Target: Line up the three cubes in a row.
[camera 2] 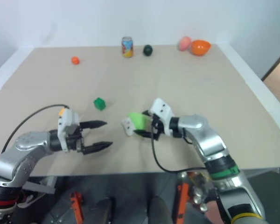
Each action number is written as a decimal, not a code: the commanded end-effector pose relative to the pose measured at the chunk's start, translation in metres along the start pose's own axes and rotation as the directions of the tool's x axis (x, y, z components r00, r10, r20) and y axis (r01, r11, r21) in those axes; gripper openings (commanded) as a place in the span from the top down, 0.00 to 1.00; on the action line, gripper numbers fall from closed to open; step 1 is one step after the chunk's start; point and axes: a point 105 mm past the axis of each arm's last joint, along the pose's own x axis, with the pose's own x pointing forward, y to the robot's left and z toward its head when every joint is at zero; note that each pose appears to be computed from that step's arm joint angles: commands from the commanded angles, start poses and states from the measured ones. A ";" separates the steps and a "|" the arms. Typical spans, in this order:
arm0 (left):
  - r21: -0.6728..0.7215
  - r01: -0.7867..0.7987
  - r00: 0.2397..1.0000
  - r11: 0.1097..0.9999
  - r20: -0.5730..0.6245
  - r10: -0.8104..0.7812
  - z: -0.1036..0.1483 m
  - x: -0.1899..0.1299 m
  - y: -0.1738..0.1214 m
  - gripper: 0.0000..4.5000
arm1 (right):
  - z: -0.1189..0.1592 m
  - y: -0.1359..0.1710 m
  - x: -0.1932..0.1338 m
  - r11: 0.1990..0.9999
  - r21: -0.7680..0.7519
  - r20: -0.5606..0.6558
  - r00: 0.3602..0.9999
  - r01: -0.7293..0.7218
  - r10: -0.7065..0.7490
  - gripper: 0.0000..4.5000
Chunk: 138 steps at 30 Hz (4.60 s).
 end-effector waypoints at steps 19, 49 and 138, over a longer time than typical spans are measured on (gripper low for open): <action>0.024 -0.136 0.986 0.990 0.103 0.133 0.012 0.002 0.010 0.00 | -0.012 -0.003 0.014 0.998 -0.058 -0.030 0.999 -0.014 0.012 0.85; -0.010 -0.075 0.983 0.997 0.169 0.076 0.020 0.045 0.020 0.00 | -0.012 -0.129 -0.141 0.403 0.100 -0.101 0.412 0.910 -0.906 0.14; 0.003 -0.204 0.973 0.979 0.108 0.203 0.002 -0.001 0.031 0.00 | -0.036 -0.081 -0.010 0.633 0.304 -0.210 0.698 0.712 -0.685 0.58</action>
